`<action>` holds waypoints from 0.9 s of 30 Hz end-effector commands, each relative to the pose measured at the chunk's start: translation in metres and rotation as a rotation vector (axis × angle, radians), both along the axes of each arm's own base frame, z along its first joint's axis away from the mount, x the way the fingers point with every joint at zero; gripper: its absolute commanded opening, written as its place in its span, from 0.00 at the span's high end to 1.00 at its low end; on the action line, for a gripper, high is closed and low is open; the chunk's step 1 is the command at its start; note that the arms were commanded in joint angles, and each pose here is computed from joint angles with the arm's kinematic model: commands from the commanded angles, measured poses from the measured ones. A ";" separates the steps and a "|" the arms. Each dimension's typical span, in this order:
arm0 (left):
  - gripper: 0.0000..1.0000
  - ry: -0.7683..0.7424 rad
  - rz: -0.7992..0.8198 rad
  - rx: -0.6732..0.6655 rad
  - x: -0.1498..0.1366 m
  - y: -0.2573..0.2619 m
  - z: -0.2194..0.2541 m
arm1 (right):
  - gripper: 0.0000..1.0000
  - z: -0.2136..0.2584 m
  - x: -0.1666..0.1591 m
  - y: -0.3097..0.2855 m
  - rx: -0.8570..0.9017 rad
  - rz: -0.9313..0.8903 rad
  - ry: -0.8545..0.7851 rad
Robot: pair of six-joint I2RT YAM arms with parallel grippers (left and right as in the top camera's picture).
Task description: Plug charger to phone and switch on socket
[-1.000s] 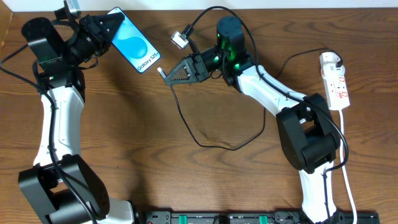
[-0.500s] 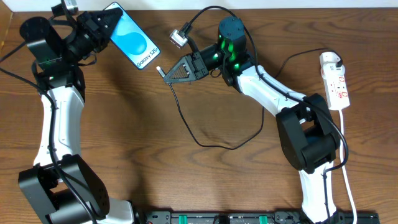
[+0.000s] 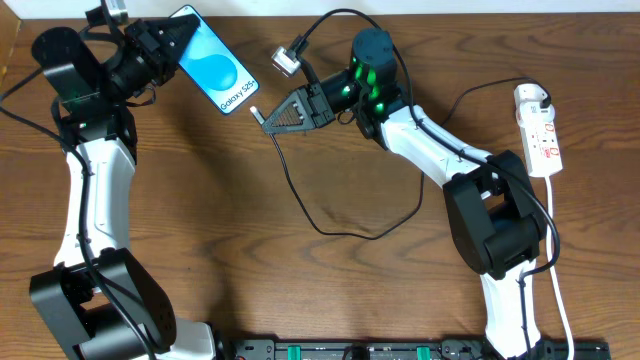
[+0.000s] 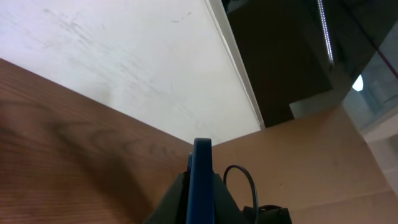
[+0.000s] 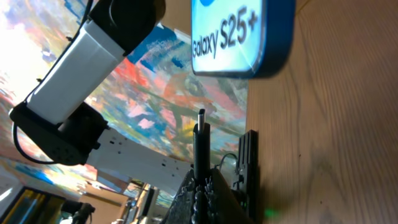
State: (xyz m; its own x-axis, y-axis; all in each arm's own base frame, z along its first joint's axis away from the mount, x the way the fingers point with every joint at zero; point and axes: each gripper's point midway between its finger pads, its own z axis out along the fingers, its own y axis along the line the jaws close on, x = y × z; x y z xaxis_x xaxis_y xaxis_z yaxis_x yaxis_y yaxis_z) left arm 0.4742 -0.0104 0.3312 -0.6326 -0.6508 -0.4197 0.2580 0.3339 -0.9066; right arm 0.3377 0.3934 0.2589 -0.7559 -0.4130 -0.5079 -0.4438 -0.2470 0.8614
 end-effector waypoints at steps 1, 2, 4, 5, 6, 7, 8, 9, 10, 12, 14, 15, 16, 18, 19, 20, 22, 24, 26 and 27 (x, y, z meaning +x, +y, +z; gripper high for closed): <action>0.93 -0.011 -0.046 -0.007 -0.005 -0.006 0.005 | 0.99 0.015 -0.008 -0.002 0.009 0.015 -0.018; 0.93 -0.011 -0.052 -0.007 -0.006 -0.007 0.005 | 0.99 0.017 -0.008 -0.002 0.012 0.015 -0.023; 0.93 -0.011 -0.060 -0.008 -0.007 -0.008 0.006 | 0.99 0.019 -0.009 -0.002 0.017 0.015 -0.030; 0.93 -0.011 -0.064 -0.008 -0.007 -0.009 0.006 | 0.99 0.021 -0.009 -0.002 0.019 0.015 -0.034; 0.92 -0.014 -0.068 -0.007 -0.008 -0.009 0.006 | 0.99 0.021 -0.009 -0.002 0.020 0.015 -0.035; 0.93 -0.021 -0.075 -0.006 -0.009 -0.010 0.007 | 0.99 0.021 -0.009 -0.002 0.019 0.015 -0.035; 0.92 -0.024 -0.080 -0.009 -0.009 -0.010 0.009 | 0.99 0.021 -0.009 -0.002 0.020 0.015 -0.035; 0.93 -0.029 -0.088 -0.017 -0.010 -0.011 0.012 | 0.99 0.021 -0.009 -0.002 0.020 0.015 -0.036; 0.93 -0.036 -0.096 -0.027 -0.011 -0.012 0.016 | 0.99 0.021 -0.009 -0.002 0.020 0.015 -0.035; 0.92 -0.072 -0.114 -0.042 -0.014 -0.014 0.029 | 0.99 0.021 -0.009 -0.003 0.020 0.015 -0.036; 0.92 -0.122 -0.131 -0.043 -0.017 -0.016 0.042 | 0.99 0.022 -0.009 -0.003 0.023 0.015 -0.041; 0.93 -0.140 -0.135 -0.046 -0.019 -0.017 0.047 | 0.99 0.022 -0.009 -0.003 0.026 0.015 -0.045; 0.93 -0.148 -0.137 -0.051 -0.019 -0.017 0.050 | 0.99 0.022 -0.009 -0.003 0.028 0.015 -0.049; 0.93 -0.144 -0.137 -0.060 -0.020 -0.017 0.051 | 0.99 0.024 -0.010 -0.003 0.034 0.017 -0.059; 0.92 -0.141 -0.138 -0.063 -0.020 -0.017 0.051 | 0.99 0.026 -0.011 -0.002 0.037 0.018 -0.065; 0.93 -0.137 -0.138 -0.066 -0.020 -0.017 0.051 | 0.99 0.027 -0.012 -0.002 0.041 0.019 -0.072; 0.92 -0.133 -0.136 -0.070 -0.020 -0.017 0.052 | 0.99 0.032 -0.014 -0.003 0.053 0.020 -0.090; 0.93 -0.133 -0.136 -0.071 -0.019 -0.017 0.052 | 0.99 0.036 -0.017 -0.004 0.065 0.021 -0.110; 0.93 -0.133 -0.136 -0.071 -0.019 -0.017 0.052 | 0.99 0.039 -0.018 -0.005 0.074 0.021 -0.124; 0.93 -0.133 -0.135 -0.071 -0.019 -0.017 0.052 | 0.99 0.040 -0.019 -0.005 0.076 0.021 -0.128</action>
